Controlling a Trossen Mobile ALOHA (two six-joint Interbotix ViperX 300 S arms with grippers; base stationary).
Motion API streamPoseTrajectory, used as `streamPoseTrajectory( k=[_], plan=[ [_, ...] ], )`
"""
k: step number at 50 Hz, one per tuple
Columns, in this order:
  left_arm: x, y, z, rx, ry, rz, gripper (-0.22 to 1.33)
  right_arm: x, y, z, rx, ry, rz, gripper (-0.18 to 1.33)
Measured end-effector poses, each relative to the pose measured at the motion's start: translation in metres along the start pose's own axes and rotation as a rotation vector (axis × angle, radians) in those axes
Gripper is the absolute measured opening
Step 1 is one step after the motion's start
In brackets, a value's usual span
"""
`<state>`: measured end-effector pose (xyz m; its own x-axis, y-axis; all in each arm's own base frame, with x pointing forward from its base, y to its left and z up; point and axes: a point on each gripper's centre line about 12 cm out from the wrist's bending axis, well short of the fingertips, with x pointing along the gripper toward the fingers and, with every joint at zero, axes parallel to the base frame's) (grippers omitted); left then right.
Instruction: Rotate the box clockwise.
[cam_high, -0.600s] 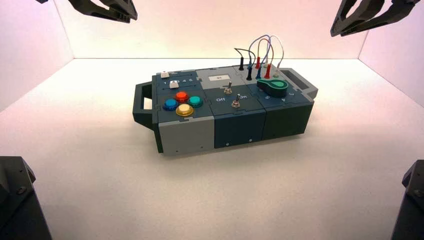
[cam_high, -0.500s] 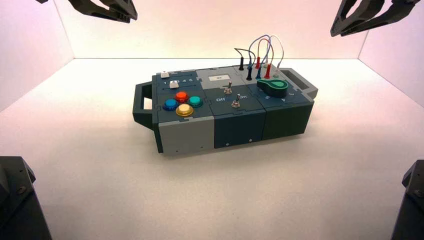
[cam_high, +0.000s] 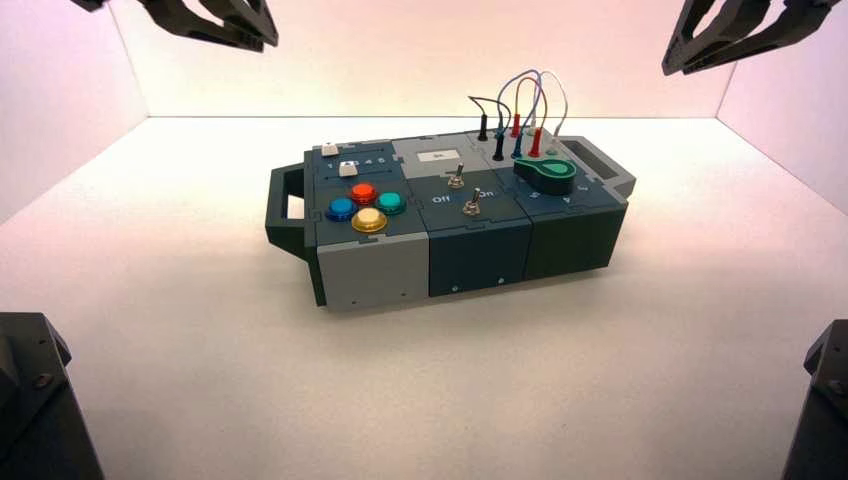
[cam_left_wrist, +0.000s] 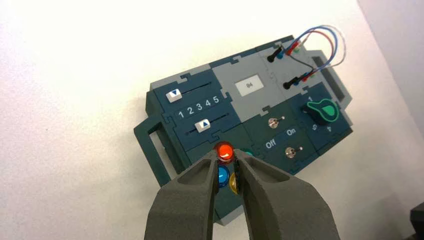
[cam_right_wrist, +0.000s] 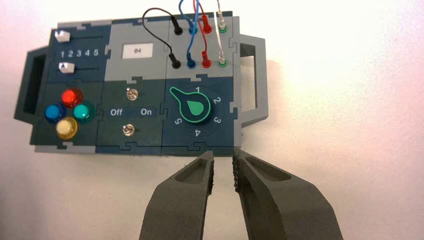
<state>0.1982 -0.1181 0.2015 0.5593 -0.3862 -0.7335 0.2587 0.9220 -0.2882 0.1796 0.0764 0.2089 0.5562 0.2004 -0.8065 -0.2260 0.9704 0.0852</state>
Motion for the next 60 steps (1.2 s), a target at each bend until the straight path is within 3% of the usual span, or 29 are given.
streamPoseTrajectory(
  k=[7,13,20,26,31,40,51,60],
  plan=[
    [0.014,-0.002,0.008,0.005,0.042,0.016,0.36,0.007,0.002,0.008,-0.041,0.039,-0.009,0.36],
    [0.031,-0.003,0.013,0.009,0.115,0.039,0.18,0.015,0.004,0.014,-0.055,0.069,-0.013,0.18],
    [0.049,-0.002,0.016,0.039,0.193,0.067,-0.01,0.024,0.006,0.020,-0.060,0.087,-0.016,0.11],
    [0.057,0.005,0.014,0.028,0.244,0.094,-0.01,0.035,0.006,0.027,-0.040,0.105,-0.024,0.15],
    [0.057,0.015,0.011,-0.001,0.290,0.122,0.04,0.046,0.001,0.033,-0.004,0.130,-0.044,0.29],
    [0.049,0.025,0.001,-0.006,0.355,0.148,0.05,0.068,-0.013,0.044,0.051,0.167,-0.082,0.28],
    [0.037,0.026,-0.009,0.038,0.389,0.142,0.05,0.094,-0.013,0.054,0.077,0.193,-0.084,0.22],
    [0.036,0.026,-0.010,0.058,0.397,0.139,0.04,0.132,-0.014,0.054,0.082,0.266,-0.094,-0.03]
  ],
)
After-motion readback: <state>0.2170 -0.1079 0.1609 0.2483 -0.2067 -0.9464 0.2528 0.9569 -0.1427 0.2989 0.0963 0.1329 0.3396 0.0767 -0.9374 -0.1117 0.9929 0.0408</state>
